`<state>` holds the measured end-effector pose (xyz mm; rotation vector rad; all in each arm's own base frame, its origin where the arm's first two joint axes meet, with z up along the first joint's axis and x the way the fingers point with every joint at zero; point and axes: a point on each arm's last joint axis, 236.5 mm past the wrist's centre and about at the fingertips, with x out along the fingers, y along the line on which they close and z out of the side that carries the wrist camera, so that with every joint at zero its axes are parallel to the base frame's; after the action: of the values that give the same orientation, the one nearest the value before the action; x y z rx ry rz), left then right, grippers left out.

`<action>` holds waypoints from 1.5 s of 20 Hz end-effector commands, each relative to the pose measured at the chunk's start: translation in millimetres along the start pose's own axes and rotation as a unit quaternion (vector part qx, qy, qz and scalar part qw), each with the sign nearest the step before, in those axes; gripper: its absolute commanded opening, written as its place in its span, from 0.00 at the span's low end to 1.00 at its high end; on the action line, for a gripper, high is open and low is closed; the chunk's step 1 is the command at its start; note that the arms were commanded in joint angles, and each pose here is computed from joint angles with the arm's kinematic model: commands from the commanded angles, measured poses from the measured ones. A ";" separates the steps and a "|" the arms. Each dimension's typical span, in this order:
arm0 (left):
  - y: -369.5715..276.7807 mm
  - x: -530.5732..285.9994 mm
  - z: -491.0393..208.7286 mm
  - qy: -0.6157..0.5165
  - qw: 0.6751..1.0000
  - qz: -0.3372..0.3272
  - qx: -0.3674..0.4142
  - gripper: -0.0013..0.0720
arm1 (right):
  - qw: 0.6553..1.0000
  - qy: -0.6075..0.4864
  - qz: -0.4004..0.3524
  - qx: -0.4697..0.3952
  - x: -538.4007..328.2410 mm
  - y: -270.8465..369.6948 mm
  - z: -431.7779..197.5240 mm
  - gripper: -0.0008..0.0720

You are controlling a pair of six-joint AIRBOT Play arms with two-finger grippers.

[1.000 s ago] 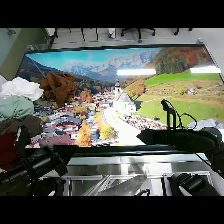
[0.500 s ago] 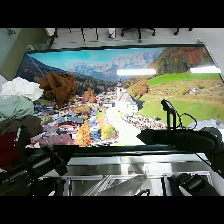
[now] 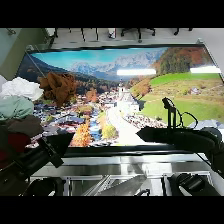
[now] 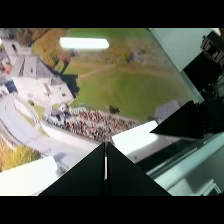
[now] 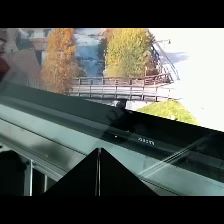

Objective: Fold the shirts.

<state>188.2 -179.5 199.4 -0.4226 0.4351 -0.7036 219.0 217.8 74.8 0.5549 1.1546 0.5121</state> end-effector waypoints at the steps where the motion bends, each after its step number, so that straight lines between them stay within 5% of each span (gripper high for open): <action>1: 38.1 0.0 38.8 -0.067 0.994 0.080 0.011 0.04 | 0.999 -0.042 0.013 -0.002 -0.7 5.9 20.0 0.04; 3: 108.3 3.9 47.5 -0.029 0.974 0.220 0.048 0.08 | 0.995 -0.087 0.023 -0.030 -2.9 11.7 41.5 0.04; 4: 143.5 6.0 58.6 -0.007 0.957 0.280 0.080 0.53 | 0.992 -0.109 0.026 -0.051 -4.0 14.2 51.9 0.06; 5: 175.0 8.9 69.7 0.010 0.942 0.324 0.088 0.91 | 0.990 -0.122 0.027 -0.060 -4.2 15.4 58.7 0.17; 6: 210.0 9.9 79.1 0.026 0.928 0.365 0.067 0.98 | 0.989 -0.131 0.026 -0.061 -3.4 15.0 63.7 0.48; 7: 245.5 9.7 85.8 0.041 0.914 0.401 0.039 0.98 | 0.989 -0.135 0.024 -0.060 -1.6 13.4 67.0 0.63; 12: 416.3 14.5 89.6 0.121 0.851 0.504 -0.083 0.98 | 0.988 -0.147 -0.020 -0.036 10.8 -21.9 89.6 0.66; 21: 514.2 169.4 81.3 0.150 0.878 0.446 -0.088 0.98 | 0.990 -0.117 -0.078 0.029 42.2 -83.5 101.2 0.66; 24: 533.1 177.4 64.2 0.174 0.870 0.449 -0.102 0.98 | 0.990 -0.104 -0.086 0.036 51.0 -91.3 97.9 0.65; 26: 537.9 180.1 56.5 0.188 0.866 0.450 -0.109 0.43 | 0.990 -0.103 -0.087 0.036 51.3 -91.8 97.8 0.65; 27: 537.8 182.9 52.7 0.193 0.866 0.448 -0.110 0.32 | 0.990 -0.104 -0.087 0.037 51.2 -92.1 97.9 0.65; 28: 538.3 184.1 48.9 0.197 0.865 0.448 -0.111 0.32 | 0.990 -0.103 -0.087 0.037 51.1 -92.1 97.8 0.65; 30: 533.0 183.2 41.1 0.213 0.861 0.446 -0.119 0.03 | 0.991 -0.100 -0.085 0.040 51.5 -91.0 96.3 0.65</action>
<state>618.1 74.1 -69.1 -0.2405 1.0057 0.1888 335.9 167.0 10.7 0.5519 1.0105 0.2596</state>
